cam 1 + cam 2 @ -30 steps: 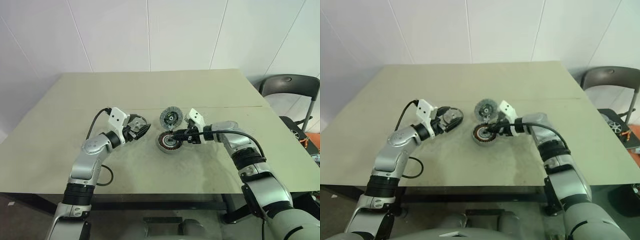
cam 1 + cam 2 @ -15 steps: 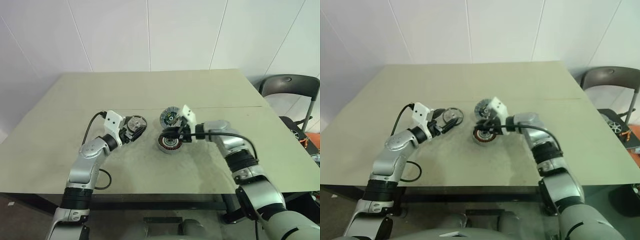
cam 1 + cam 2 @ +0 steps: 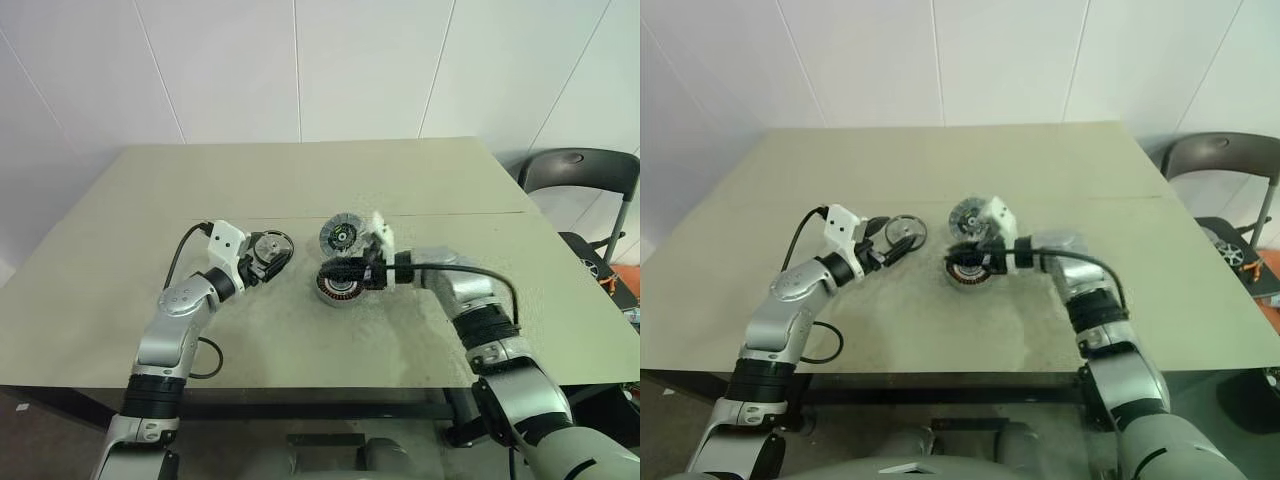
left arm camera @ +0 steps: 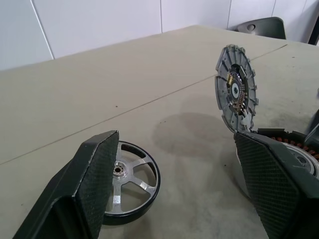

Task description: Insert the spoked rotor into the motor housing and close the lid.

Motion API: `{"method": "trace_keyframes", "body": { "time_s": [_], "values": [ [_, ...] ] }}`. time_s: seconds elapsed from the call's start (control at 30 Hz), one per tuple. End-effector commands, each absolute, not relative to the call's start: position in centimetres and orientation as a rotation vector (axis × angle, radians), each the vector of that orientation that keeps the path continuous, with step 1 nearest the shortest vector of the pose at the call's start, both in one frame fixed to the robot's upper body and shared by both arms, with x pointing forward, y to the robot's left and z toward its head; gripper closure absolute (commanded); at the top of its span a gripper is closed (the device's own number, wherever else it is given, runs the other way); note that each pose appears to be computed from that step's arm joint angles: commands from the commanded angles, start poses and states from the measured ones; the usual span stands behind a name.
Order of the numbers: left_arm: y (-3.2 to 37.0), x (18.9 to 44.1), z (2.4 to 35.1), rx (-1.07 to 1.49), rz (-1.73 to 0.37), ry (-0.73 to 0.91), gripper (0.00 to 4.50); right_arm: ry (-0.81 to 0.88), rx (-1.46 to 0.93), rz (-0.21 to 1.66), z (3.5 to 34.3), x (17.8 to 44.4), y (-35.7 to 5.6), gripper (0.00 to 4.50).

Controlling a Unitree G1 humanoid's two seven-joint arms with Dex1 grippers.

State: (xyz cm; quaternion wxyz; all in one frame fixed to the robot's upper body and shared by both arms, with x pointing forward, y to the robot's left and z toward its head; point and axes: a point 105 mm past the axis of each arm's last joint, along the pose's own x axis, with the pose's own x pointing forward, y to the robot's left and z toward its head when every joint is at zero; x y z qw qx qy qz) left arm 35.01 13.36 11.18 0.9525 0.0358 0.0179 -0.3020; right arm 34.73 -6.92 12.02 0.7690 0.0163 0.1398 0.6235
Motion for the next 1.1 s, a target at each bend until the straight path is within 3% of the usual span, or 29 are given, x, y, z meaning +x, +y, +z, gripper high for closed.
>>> {"method": "trace_keyframes", "body": {
  "time_s": [0.03,0.17,0.33,0.47,0.67,0.83,0.97,1.1],
  "values": [
    [13.2,35.2,12.5,0.091,-0.618,-0.016,0.57,0.325,-0.013,1.352,12.2,34.6,-7.7,3.60],
    [13.1,35.2,12.5,0.092,-0.623,-0.016,0.57,0.446,-0.166,1.276,8.9,35.0,-8.8,3.60],
    [13.1,35.3,12.5,0.099,-0.626,-0.014,0.57,0.433,-0.140,1.297,8.9,34.8,-7.7,3.60],
    [13.1,35.2,12.5,0.102,-0.627,-0.012,0.57,0.509,-0.226,1.218,6.8,35.5,-8.3,3.60],
    [13.2,35.2,12.5,0.111,-0.622,-0.012,0.57,0.501,-0.227,1.219,7.1,35.6,-8.2,3.60],
    [13.4,35.1,12.4,0.103,-0.600,-0.032,0.57,0.326,-0.063,1.300,11.4,35.5,-7.5,3.60],
    [14.3,34.2,12.0,0.031,-0.560,-0.035,0.57,0.112,0.137,1.319,17.4,36.0,-7.8,3.60],
    [15.4,33.0,11.5,-0.183,-0.491,-0.024,0.57,0.089,0.129,1.282,18.0,36.5,-8.5,3.60]
  ]
}}
